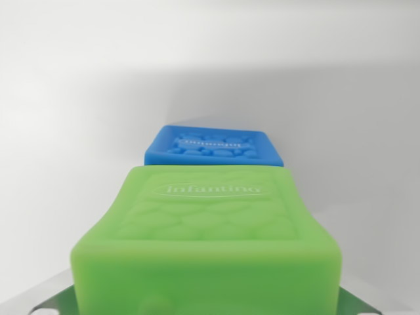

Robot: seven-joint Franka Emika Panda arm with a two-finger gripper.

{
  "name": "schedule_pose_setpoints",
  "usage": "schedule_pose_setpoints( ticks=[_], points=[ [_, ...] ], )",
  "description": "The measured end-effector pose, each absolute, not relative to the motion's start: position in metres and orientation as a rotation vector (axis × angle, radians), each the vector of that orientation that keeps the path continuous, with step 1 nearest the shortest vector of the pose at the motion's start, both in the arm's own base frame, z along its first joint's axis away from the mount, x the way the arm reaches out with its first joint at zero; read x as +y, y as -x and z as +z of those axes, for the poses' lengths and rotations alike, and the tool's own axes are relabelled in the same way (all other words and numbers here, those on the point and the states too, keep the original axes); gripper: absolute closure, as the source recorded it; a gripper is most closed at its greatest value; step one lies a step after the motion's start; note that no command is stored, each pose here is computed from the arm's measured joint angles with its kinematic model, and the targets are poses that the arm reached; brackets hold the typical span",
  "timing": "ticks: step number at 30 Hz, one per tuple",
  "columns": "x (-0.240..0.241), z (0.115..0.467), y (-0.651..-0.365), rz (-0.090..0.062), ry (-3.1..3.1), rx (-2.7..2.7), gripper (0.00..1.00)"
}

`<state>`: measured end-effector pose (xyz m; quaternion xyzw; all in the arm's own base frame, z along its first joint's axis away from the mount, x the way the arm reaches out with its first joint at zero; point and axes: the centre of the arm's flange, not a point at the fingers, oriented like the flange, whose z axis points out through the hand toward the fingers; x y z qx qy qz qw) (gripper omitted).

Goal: Stack cube

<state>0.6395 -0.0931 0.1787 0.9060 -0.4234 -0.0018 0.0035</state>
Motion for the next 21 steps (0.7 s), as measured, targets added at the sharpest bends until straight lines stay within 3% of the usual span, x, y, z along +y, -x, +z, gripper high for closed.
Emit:
schedule_pose_setpoints(
  ticks=[15, 16, 21],
  points=[
    [-0.0929, 0.1701, -0.6396, -0.004, -2.84, -1.327, 1.0],
    [-0.0929, 0.1701, -0.6396, -0.004, -2.841, -1.327, 0.0],
    [-0.0929, 0.1701, -0.6397, -0.004, -2.841, -1.327, 0.0]
  ],
)
